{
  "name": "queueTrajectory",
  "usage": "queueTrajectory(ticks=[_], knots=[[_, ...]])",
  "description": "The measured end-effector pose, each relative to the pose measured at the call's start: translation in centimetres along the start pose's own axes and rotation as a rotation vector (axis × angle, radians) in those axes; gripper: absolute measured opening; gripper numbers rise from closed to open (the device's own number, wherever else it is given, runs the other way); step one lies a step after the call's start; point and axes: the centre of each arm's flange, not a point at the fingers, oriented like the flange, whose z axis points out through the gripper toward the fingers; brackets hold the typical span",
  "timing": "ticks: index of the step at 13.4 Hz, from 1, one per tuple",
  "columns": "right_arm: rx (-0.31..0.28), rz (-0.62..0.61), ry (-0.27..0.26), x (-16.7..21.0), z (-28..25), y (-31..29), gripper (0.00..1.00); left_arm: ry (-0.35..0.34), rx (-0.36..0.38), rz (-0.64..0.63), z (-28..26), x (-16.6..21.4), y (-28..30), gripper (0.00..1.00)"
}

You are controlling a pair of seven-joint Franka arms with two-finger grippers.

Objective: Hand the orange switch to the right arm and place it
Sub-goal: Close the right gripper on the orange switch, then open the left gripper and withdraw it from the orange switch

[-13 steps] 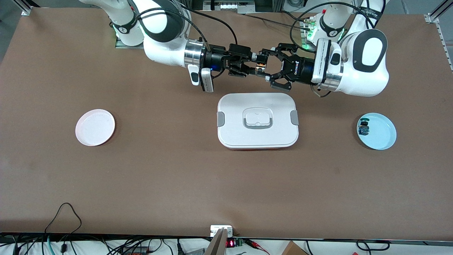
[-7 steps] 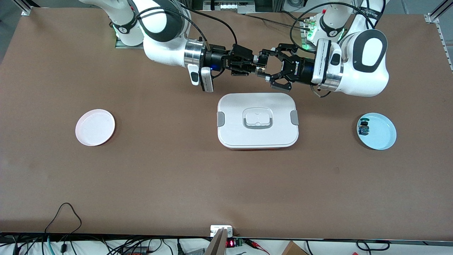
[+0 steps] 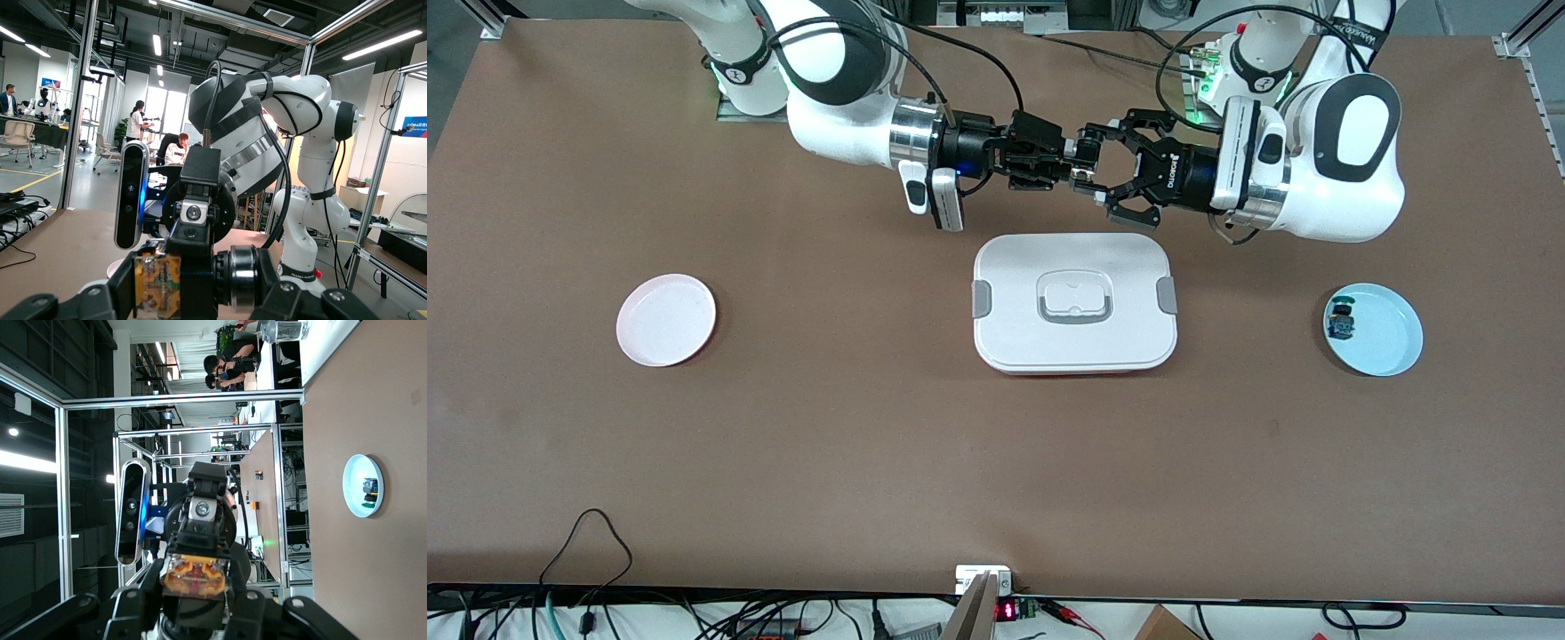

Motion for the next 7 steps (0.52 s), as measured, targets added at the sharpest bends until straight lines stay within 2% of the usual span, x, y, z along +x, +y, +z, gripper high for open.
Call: queueTrajectory(ticks=[1,2,4,7], knots=[[0.0,0.0,0.0,0.0,0.0,0.0,0.41,0.0,0.0,0.0,0.0,0.0,0.0,0.72],[-0.001,-0.009,0.001,0.0,0.0,0.0,0.41,0.001,0.001,-0.005,-0.1,0.0,0.0,0.78],[-0.001,-0.02,0.001,0.0,0.0,0.0,0.41,0.004,0.01,-0.022,-0.7,0.1,-0.2,0.99],[-0.001,-0.023,0.001,0.1,0.0,0.1,0.41,0.03,-0.005,-0.028,-2.0,0.4,-0.1,1.0]])
